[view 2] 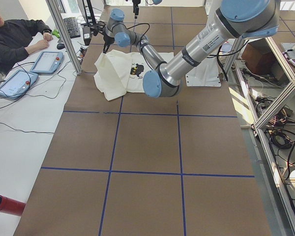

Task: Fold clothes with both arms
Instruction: 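Fold the held sleeve across the shirt toward the collar with the left gripper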

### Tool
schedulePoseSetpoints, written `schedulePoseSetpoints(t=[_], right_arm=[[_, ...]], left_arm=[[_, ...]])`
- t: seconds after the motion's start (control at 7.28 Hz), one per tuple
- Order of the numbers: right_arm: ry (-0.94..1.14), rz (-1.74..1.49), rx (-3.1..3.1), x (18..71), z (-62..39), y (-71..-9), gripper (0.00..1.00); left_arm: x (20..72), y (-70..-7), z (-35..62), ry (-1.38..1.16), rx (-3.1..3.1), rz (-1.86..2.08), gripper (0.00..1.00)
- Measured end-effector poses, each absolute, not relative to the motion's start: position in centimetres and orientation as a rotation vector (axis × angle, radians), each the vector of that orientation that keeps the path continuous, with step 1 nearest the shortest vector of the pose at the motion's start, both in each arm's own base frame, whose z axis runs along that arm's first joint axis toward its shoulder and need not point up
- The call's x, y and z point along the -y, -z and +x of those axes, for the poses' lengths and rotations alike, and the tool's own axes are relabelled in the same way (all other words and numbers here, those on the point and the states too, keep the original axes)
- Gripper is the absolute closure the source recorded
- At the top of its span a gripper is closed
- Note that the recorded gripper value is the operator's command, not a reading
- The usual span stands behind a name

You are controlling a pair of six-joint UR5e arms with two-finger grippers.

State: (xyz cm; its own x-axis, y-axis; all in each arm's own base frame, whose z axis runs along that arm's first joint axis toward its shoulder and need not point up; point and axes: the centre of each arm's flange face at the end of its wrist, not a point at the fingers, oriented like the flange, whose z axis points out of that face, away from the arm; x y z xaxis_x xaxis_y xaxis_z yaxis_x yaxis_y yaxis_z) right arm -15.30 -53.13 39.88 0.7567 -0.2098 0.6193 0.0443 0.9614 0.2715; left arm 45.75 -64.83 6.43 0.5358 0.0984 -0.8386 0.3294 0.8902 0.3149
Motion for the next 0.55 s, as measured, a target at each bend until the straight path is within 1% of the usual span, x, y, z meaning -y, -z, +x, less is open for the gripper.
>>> schedulePoseSetpoints(t=[0.14,0.27,0.55], right_arm=[[0.137,0.248,0.701,53.2,-15.2,-39.9,0.00],[0.134,0.248,0.701,53.2,-15.2,-39.9,0.00],[0.130,0.248,0.701,53.2,-15.1,-39.8,0.00]], left_arm=[[63.1,-4.2,49.6,0.143,-1.060,0.490,1.00],[60.9,-3.4,53.4,0.131,-1.105,0.536,1.00],[56.1,-3.8,59.7,0.045,-1.151,0.605,1.00]])
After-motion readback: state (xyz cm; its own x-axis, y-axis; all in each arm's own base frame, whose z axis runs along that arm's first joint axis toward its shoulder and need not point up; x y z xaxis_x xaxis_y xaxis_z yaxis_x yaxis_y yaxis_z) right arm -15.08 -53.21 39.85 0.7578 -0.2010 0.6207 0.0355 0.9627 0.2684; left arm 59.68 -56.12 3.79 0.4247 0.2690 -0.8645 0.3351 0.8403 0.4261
